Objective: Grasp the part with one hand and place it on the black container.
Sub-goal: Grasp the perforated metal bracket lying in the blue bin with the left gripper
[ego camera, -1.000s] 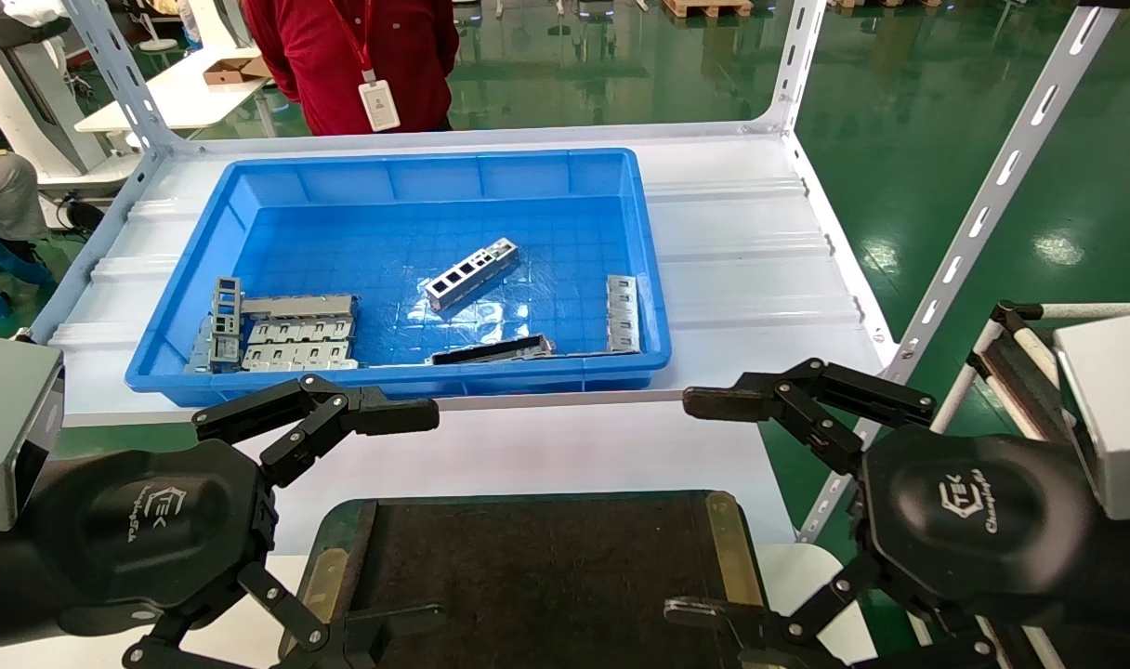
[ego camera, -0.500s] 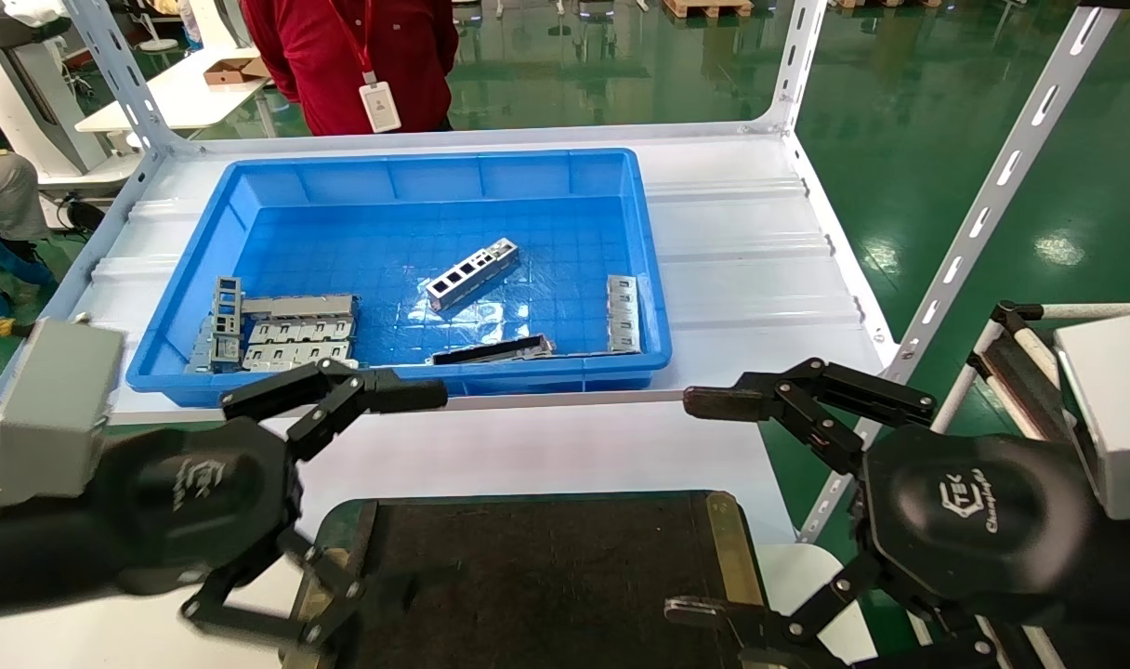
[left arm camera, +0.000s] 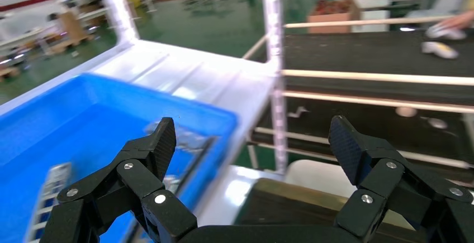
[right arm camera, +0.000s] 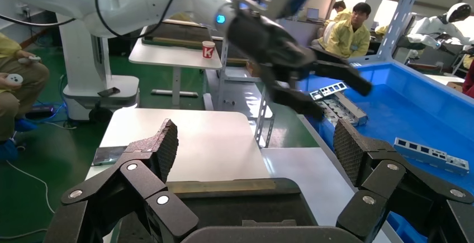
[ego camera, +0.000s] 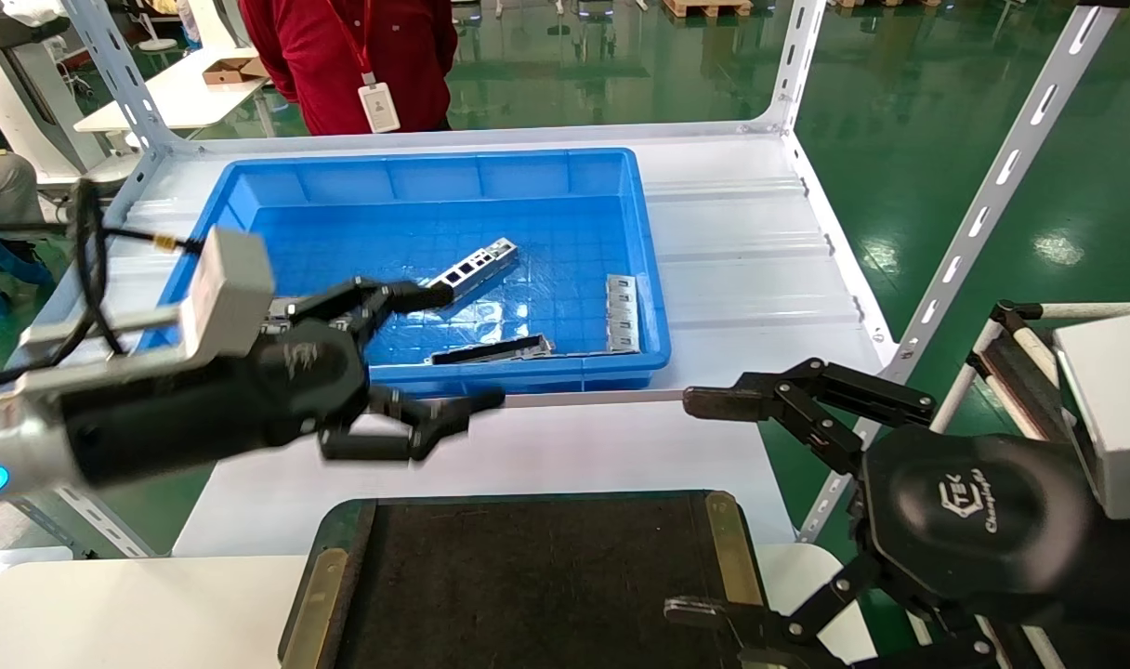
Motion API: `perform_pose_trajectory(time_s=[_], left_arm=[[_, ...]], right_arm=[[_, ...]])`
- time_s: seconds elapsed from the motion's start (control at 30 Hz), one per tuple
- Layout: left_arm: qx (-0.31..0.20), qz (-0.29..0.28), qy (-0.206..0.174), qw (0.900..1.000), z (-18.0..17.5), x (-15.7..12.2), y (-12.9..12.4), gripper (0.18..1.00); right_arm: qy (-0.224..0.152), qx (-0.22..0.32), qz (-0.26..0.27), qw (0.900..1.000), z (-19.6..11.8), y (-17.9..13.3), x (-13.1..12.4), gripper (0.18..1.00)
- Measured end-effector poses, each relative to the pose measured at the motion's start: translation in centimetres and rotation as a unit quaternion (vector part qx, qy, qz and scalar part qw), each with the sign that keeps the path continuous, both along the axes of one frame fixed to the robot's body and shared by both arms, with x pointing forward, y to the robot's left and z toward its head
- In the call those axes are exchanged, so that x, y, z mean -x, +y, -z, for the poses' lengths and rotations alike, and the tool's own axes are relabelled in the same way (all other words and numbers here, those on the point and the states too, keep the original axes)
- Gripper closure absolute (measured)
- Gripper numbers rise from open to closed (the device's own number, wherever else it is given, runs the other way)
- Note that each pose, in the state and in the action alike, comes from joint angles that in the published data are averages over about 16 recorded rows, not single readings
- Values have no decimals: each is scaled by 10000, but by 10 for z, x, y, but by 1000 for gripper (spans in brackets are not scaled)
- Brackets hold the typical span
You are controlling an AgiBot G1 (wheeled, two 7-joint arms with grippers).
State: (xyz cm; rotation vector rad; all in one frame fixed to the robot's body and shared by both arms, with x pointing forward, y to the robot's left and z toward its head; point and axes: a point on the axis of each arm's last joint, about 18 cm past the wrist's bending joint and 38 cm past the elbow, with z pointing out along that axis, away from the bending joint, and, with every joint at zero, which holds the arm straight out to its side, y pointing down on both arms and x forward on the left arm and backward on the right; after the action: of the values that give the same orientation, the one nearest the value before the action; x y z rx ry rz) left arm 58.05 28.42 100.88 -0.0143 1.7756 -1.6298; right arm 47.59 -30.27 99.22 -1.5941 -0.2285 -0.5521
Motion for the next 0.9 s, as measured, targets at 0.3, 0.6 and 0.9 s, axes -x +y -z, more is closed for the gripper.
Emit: perform_pose_trajectory(time_s=[0.3,0.6,0.9], left_arm=[[281,-774,20,9966,-19,-66,-5,184],[489,-1603,123,9858,-31,-130,-13,184],[423,-2225,305,9735,-25,-169,-23,184]], right_arm=[[0,0,0,10000,0,0,0,178],[0,0,0,10000,0,0,0,178],[0,0,0,10000,0,0,0,178]])
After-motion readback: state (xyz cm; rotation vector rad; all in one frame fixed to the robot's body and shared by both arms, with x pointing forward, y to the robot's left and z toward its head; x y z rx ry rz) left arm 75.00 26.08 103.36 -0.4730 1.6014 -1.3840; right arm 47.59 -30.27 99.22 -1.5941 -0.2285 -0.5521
